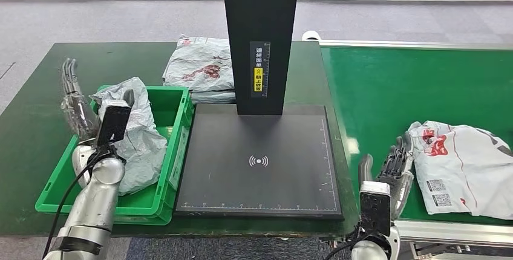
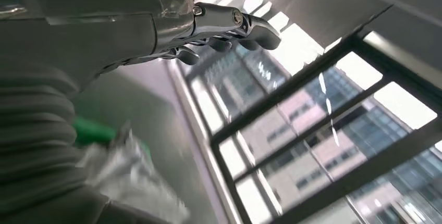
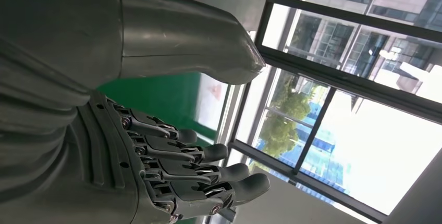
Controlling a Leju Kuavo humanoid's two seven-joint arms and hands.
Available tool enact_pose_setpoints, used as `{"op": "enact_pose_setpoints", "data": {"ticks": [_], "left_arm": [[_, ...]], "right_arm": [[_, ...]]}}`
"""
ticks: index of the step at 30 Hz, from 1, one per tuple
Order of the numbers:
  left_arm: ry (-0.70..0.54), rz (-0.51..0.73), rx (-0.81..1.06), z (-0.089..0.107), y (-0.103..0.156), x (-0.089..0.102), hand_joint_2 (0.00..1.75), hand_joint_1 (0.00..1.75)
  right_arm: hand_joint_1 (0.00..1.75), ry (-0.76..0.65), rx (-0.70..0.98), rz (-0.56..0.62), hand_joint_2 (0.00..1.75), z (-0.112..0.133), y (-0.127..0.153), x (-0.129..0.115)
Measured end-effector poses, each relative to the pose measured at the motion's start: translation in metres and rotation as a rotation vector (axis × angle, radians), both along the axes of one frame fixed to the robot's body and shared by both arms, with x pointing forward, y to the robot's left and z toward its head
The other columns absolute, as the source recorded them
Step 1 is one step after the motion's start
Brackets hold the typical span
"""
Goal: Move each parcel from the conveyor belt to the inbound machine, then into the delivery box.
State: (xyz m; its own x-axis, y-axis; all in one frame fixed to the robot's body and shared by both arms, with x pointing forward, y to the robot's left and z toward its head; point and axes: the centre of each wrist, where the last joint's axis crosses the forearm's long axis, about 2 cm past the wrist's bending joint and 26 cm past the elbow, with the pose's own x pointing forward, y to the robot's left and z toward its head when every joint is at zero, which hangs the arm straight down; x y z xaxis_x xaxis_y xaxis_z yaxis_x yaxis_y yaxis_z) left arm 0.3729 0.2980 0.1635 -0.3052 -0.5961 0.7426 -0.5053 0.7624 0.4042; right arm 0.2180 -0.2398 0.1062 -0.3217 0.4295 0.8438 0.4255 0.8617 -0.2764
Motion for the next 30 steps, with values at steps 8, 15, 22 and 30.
{"op": "enact_pose_setpoints", "data": {"ticks": [8,15,22,30], "left_arm": [[0.061,-0.328,-0.301,-0.005,-0.042,0.000,1.75,0.00],[0.060,-0.345,-0.320,-0.005,-0.049,-0.001,1.75,0.00],[0.072,-0.433,-0.340,-0.006,-0.056,-0.001,1.75,0.00],[0.106,-0.697,-0.433,-0.015,-0.095,-0.010,1.75,0.00]], "right_arm": [[0.00,0.029,-0.005,0.015,1.75,-0.007,-0.001,0.011],[0.00,0.040,-0.012,0.018,1.75,-0.011,-0.002,0.013],[0.00,0.070,0.001,0.036,1.75,-0.012,-0.002,0.015],[0.00,0.137,0.065,0.119,1.75,-0.013,0.002,0.031]]}}
